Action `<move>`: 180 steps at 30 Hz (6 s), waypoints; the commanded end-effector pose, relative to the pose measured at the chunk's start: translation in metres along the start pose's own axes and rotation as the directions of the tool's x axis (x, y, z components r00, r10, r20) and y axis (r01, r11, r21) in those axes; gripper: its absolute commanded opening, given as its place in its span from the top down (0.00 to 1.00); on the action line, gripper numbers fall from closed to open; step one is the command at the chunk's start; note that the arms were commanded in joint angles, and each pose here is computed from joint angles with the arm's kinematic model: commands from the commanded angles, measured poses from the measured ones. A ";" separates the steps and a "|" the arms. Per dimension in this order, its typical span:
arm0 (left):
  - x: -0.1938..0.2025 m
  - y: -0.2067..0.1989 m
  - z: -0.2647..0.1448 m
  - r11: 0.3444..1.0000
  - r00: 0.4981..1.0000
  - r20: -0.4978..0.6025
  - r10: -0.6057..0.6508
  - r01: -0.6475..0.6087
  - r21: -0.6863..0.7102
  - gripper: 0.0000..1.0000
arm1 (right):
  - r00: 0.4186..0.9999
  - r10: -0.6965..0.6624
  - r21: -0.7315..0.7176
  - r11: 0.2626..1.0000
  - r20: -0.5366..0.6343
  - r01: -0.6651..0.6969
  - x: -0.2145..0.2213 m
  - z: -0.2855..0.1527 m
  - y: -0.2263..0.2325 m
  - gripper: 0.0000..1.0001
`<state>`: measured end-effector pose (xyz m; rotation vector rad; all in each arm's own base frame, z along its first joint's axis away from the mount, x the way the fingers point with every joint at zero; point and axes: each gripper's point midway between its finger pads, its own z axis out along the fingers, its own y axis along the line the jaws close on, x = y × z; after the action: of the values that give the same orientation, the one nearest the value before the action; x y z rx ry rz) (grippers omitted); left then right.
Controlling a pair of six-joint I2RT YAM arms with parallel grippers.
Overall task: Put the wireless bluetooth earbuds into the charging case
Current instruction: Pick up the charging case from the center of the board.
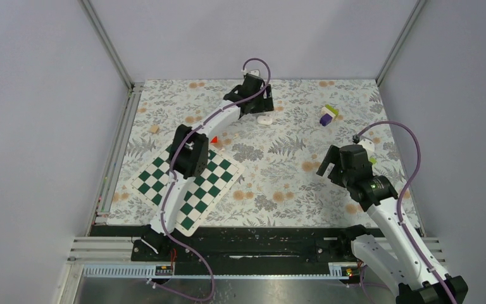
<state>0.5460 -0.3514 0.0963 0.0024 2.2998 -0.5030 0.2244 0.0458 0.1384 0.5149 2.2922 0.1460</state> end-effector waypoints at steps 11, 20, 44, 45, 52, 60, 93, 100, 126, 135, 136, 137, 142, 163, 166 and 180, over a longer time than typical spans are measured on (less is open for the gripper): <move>0.006 -0.035 0.022 0.975 0.987 -0.026 -0.158 0.160 0.152 0.20 | 1.000 0.026 -0.007 1.000 0.000 -0.026 -0.004 -0.003 0.004 0.04; 0.062 -0.081 -0.008 0.939 0.977 -0.150 -0.154 0.192 0.285 0.22 | 1.000 0.027 -0.016 0.999 -0.013 -0.027 -0.002 0.003 0.008 0.04; 0.000 -0.088 -0.033 0.957 0.991 0.134 0.026 -0.063 0.283 0.21 | 0.999 0.051 -0.033 0.998 -0.014 -0.052 0.002 0.004 0.009 0.04; -0.005 -0.085 -0.027 0.967 0.990 0.142 0.013 -0.048 0.252 0.22 | 0.998 0.052 -0.034 0.998 -0.018 -0.053 0.002 0.004 0.010 0.05; -0.032 -0.059 0.010 0.996 0.953 0.300 -0.045 0.020 0.085 0.37 | 0.998 0.052 -0.036 0.998 -0.041 -0.053 0.006 0.001 0.009 0.05; -0.027 -0.043 0.022 0.994 0.964 0.243 -0.104 0.107 0.002 0.37 | 0.997 0.049 -0.032 0.998 -0.066 -0.051 0.011 0.004 0.010 0.05; 0.033 0.007 0.062 0.806 0.811 0.072 -0.580 0.585 -0.095 0.49 | 0.992 0.112 -0.085 0.989 -0.063 -0.117 0.010 0.001 0.021 0.05; 0.044 0.001 0.057 0.798 0.802 0.020 -0.597 0.597 -0.089 0.55 | 0.992 0.112 -0.089 0.989 -0.064 -0.118 0.009 0.002 0.023 0.05; 0.048 0.005 0.053 0.805 0.810 0.013 -0.586 0.585 -0.100 0.82 | 0.991 0.110 -0.088 0.989 -0.071 -0.116 0.013 0.003 0.022 0.06; 0.052 0.006 0.048 0.811 0.815 0.001 -0.579 0.575 -0.109 0.89 | 0.991 0.110 -0.084 0.990 -0.070 -0.116 0.012 0.003 0.021 0.06; 0.051 0.006 0.046 0.813 0.819 0.002 -0.574 0.571 -0.111 0.90 | 0.991 0.109 -0.086 0.990 -0.073 -0.115 0.012 0.003 0.021 0.06; 0.051 0.007 0.042 0.819 0.824 0.004 -0.566 0.563 -0.113 0.90 | 0.991 0.109 -0.085 0.990 -0.073 -0.115 0.013 0.003 0.021 0.06; 0.039 0.007 0.016 0.861 0.865 0.026 -0.500 0.501 -0.086 0.89 | 0.992 0.105 -0.090 0.990 -0.073 -0.112 0.012 0.002 0.022 0.06; 0.031 0.009 -0.055 0.984 0.989 -0.015 -0.148 0.146 -0.103 0.47 | 0.987 0.125 -0.146 0.980 -0.099 -0.138 0.009 0.005 0.040 0.07; 0.029 0.004 -0.040 0.995 0.998 -0.050 -0.034 0.029 -0.092 0.39 | 0.988 0.128 -0.143 0.980 -0.087 -0.139 0.007 0.000 0.037 0.07; 0.022 -0.014 -0.027 0.954 0.945 -0.125 0.301 -0.297 0.048 0.30 | 0.984 0.138 -0.152 0.976 -0.116 -0.155 0.010 0.005 0.043 0.08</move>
<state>0.5010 -0.3519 0.0864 0.3853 2.4073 -0.3627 0.2269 0.0833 0.1249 0.5998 2.3561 0.3888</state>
